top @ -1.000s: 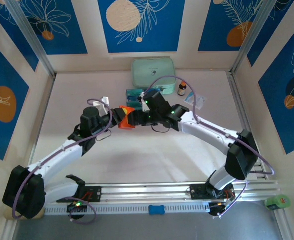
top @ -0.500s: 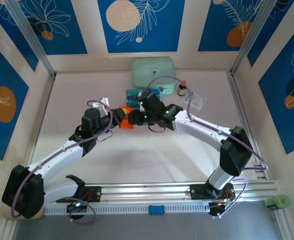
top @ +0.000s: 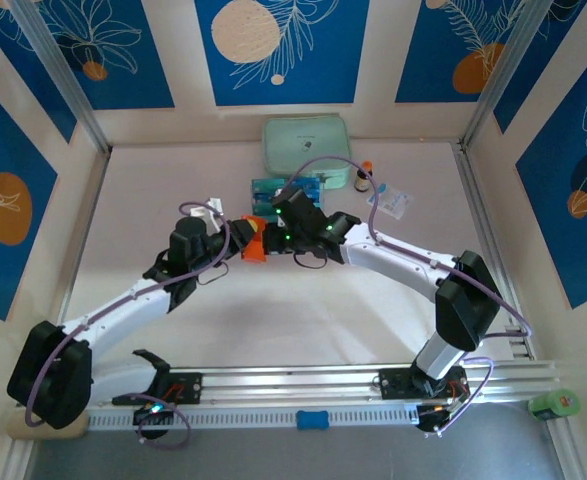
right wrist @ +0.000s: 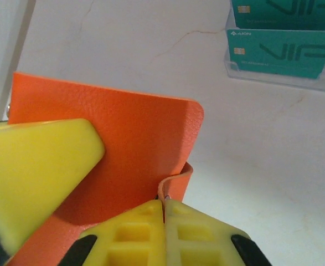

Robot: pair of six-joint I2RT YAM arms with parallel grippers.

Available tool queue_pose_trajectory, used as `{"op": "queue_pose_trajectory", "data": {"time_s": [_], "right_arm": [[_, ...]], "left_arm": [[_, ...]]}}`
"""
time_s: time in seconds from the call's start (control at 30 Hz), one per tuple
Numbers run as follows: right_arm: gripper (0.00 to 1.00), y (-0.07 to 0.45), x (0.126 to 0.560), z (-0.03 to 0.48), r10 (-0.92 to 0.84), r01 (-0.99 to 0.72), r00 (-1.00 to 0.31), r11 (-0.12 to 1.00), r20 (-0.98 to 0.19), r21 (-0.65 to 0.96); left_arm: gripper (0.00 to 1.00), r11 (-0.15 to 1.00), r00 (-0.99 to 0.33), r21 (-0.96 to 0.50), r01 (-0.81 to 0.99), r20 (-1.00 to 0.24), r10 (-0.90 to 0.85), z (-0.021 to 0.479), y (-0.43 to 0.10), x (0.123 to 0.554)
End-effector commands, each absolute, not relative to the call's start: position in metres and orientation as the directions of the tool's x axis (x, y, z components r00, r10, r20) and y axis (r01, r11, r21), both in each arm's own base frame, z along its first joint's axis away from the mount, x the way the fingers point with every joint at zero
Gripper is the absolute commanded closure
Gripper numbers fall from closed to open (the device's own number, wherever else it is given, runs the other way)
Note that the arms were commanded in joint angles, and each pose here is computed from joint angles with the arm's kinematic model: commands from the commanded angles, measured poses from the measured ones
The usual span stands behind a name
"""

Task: Put the credit cards into the card holder
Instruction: Open the button on the card holder.

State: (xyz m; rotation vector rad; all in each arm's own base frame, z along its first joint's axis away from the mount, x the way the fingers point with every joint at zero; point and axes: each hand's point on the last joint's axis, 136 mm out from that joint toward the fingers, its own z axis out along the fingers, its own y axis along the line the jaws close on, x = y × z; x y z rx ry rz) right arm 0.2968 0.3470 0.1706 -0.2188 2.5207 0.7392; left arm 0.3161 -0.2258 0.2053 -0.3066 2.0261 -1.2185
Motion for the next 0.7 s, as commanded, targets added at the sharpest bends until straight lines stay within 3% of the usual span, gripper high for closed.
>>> {"op": "queue_pose_trajectory", "data": {"time_s": [0.0,0.17,0.37,0.43,0.57,0.67], "right_arm": [[1.00,0.272,0.305,0.106,0.056,-0.067,-0.903,0.961,-0.426,0.269],[1.00,0.233,0.302,0.085,0.170,0.052,-0.917,0.948,-0.361,0.314],[1.00,0.231,0.293,0.112,0.202,0.020,-0.913,0.890,-0.354,0.456],[0.91,0.239,0.289,0.135,0.204,-0.034,-0.907,0.838,-0.370,0.545],[0.59,0.258,0.281,0.182,0.208,-0.144,-0.893,0.708,-0.399,0.692],[0.42,0.270,0.278,0.218,0.219,-0.215,-0.877,0.617,-0.429,0.757]], "left_arm": [[1.00,0.414,-0.680,-0.868,0.275,-0.480,-0.555,0.248,-0.239,0.310],[1.00,0.395,-0.680,-0.874,0.283,-0.473,-0.560,0.254,-0.241,0.309],[1.00,0.373,-0.680,-0.891,0.259,-0.442,-0.585,0.249,-0.240,0.311],[1.00,0.348,-0.679,-0.905,0.246,-0.417,-0.604,0.247,-0.239,0.313],[1.00,0.279,-0.681,-0.930,0.238,-0.365,-0.635,0.249,-0.242,0.318],[1.00,0.213,-0.683,-0.948,0.237,-0.318,-0.657,0.255,-0.245,0.323]]}}
